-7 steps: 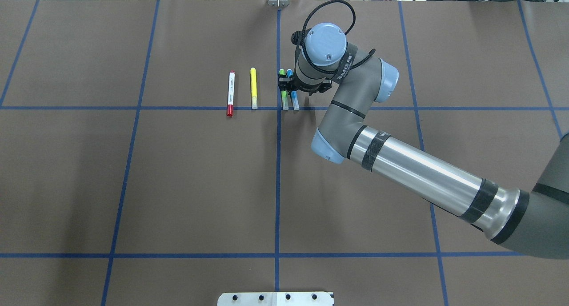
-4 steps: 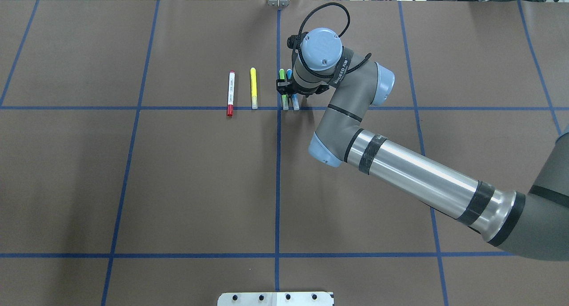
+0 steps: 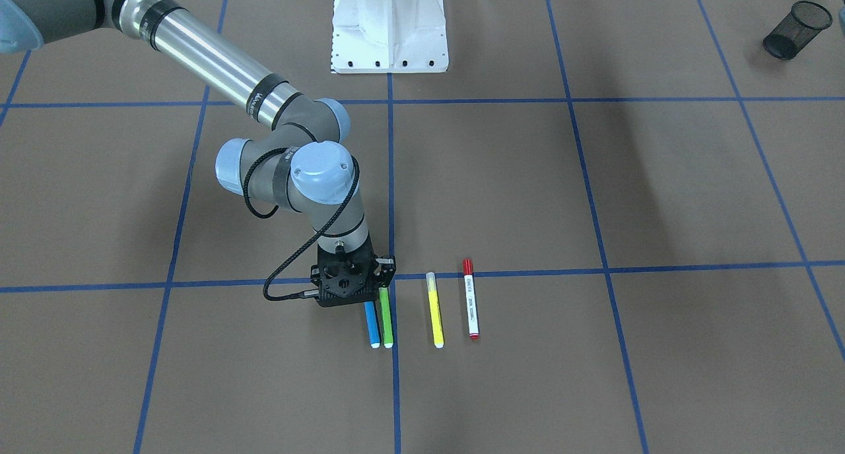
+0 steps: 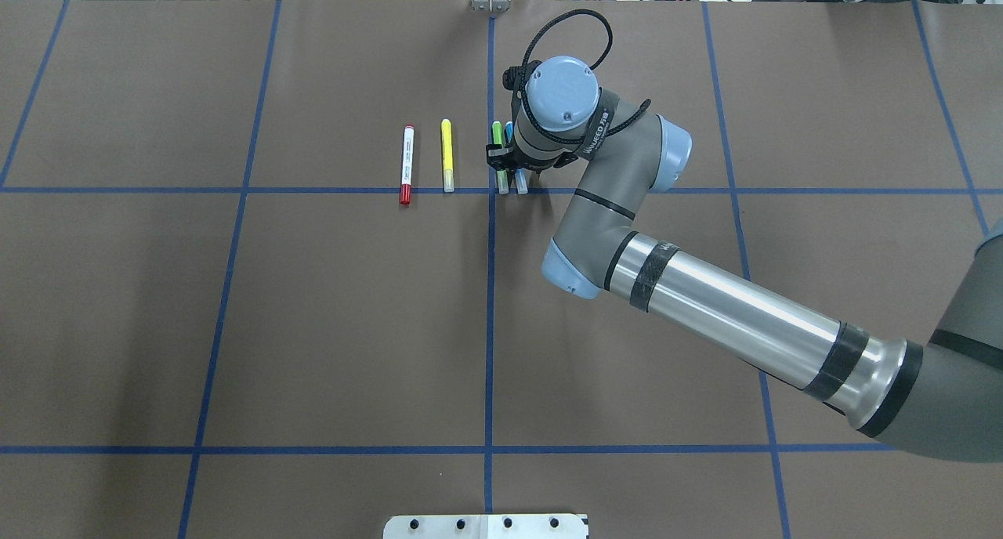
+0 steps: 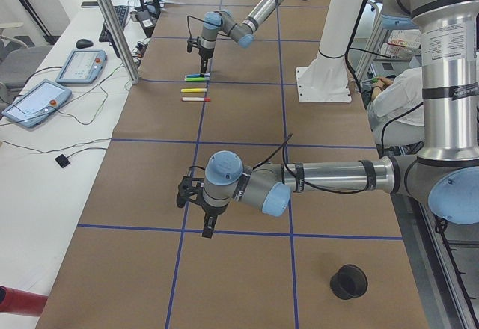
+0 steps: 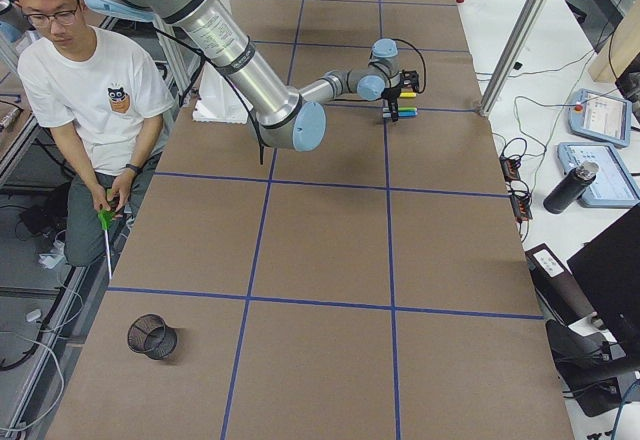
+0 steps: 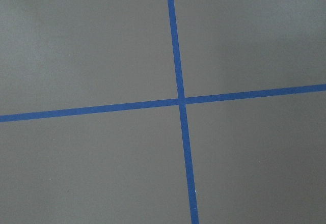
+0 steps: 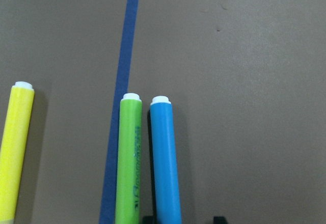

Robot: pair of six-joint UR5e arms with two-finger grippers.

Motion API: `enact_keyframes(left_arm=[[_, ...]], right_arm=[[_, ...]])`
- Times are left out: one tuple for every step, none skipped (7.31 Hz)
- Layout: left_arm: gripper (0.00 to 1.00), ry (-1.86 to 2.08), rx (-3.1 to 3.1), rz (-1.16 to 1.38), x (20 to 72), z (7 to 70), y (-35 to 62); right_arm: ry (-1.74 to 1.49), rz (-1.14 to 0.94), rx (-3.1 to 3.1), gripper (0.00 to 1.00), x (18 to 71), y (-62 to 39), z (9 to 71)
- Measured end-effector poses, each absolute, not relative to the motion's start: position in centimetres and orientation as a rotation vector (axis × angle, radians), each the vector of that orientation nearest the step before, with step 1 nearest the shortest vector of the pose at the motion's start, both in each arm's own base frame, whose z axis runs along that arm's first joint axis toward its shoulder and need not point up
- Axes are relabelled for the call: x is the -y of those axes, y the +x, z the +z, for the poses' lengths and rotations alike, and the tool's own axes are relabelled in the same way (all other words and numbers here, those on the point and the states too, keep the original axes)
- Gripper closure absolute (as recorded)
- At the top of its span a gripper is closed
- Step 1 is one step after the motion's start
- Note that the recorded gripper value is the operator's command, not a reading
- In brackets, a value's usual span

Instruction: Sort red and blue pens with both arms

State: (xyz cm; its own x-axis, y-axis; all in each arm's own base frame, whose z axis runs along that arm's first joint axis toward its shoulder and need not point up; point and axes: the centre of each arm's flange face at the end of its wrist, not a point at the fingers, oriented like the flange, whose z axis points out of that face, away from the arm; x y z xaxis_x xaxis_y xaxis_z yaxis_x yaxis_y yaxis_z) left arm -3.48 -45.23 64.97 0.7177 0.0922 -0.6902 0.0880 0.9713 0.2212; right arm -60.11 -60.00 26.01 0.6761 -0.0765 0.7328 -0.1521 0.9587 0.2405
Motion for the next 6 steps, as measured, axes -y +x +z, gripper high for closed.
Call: enact_keyframes(left_arm=[[0.00, 0.246, -0.772, 0.002, 45.20, 65.01, -3.48], [0.00, 0.245, -0.772, 0.002, 45.18, 65.05, -3.48], [0.00, 0.245, -0.772, 0.002, 45.17, 65.07, -3.50], [0.00, 0.245, -0.772, 0.002, 45.16, 65.05, -3.52], [0.00, 0.246, -0.773, 0.002, 45.16, 65.04, -3.53], [0.00, 0.246, -0.772, 0.002, 45.17, 65.01, -3.54]], right_arm=[[0.293, 0.043, 0.829, 0.77, 60.02, -60.13, 26.10], [0.293, 0.043, 0.828, 0.91, 60.02, -60.15, 26.15], [0.292, 0.043, 0.827, 1.00, 60.03, -60.16, 26.19], [0.292, 0.043, 0.827, 1.00, 60.04, -60.16, 26.20], [0.292, 0.044, 0.827, 1.00, 60.05, -60.15, 26.22], [0.292, 0.045, 0.827, 1.00, 60.11, -60.09, 26.23]])
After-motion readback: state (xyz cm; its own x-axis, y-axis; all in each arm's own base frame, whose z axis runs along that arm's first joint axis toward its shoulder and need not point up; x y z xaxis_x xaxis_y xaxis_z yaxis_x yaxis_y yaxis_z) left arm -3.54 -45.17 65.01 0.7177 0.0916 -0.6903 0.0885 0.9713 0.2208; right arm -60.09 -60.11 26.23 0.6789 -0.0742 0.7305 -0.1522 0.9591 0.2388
